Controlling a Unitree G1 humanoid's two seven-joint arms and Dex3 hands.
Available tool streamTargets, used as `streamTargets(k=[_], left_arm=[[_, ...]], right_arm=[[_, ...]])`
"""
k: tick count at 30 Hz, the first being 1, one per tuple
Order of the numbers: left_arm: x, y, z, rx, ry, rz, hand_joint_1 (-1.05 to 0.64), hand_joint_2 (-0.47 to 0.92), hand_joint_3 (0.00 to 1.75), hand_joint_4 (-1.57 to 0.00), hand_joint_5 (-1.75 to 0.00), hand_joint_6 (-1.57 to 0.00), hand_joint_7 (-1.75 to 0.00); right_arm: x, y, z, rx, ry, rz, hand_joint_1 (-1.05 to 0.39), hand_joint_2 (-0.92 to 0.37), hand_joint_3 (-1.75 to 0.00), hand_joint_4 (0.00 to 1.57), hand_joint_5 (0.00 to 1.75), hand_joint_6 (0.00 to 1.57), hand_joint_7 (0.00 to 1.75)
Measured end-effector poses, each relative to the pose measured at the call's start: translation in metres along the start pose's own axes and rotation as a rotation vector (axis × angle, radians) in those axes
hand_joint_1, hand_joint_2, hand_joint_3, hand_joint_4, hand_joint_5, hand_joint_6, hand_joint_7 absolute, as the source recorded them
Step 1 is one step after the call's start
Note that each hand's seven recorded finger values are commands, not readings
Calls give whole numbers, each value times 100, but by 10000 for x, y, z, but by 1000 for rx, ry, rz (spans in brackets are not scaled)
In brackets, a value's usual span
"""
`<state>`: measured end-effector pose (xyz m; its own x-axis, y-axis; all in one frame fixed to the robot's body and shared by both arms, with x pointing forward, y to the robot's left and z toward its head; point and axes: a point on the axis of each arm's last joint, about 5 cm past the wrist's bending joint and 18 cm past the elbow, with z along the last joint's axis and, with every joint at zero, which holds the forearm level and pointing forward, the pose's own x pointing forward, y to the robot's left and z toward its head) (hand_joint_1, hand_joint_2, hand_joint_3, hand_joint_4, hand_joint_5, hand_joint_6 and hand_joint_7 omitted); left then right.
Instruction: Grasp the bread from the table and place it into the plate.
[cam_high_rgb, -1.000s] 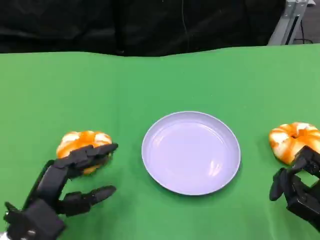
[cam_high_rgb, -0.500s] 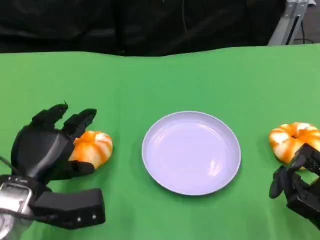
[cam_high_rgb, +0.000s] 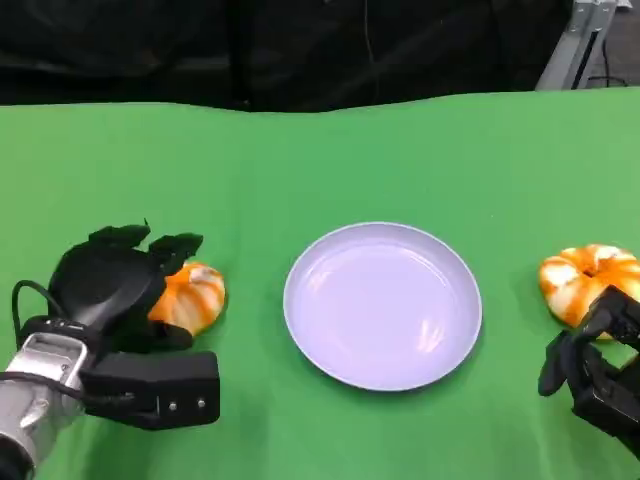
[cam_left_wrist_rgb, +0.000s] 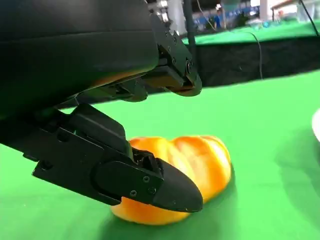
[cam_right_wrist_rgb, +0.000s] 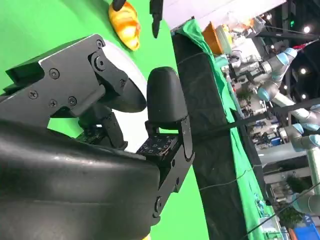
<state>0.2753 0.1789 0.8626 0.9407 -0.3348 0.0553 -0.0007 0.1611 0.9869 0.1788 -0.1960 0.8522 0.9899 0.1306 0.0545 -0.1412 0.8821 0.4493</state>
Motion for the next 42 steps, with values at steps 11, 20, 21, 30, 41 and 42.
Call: streamTargets(k=[11,20,21,30,41,42], left_arm=[[35,-51,-14,-40,39,-93,-95,92,21,-43,0,-44,0],[39,-130,13,-26,67,-163,-93,92,24,-45,-1,-46,-1],[46,-131,15,-29,71,-165,-93,92,24,-45,-1,-46,-1],[58,-137,9,-38,91,-180,-85,92,25,-48,-2,-49,-2],[79,-139,26,-38,83,-191,-68,92,22,-59,-4,-62,-5],[80,-139,28,-36,81,-192,-67,92,22,-60,-4,-63,-5]], right_arm=[[1,17,17,-5,-9,3,-9,-57,-120,85,175,72,162],[-1,19,21,-6,-11,0,-9,-57,-118,85,175,72,162],[-1,19,21,-6,-11,0,-9,-57,-118,85,175,73,161],[-1,18,21,-3,-11,0,-10,-57,-116,84,175,73,160],[-1,19,20,-3,-10,1,-10,-59,-115,84,175,73,160],[-1,19,21,-4,-11,1,-10,-59,-115,84,175,73,160]])
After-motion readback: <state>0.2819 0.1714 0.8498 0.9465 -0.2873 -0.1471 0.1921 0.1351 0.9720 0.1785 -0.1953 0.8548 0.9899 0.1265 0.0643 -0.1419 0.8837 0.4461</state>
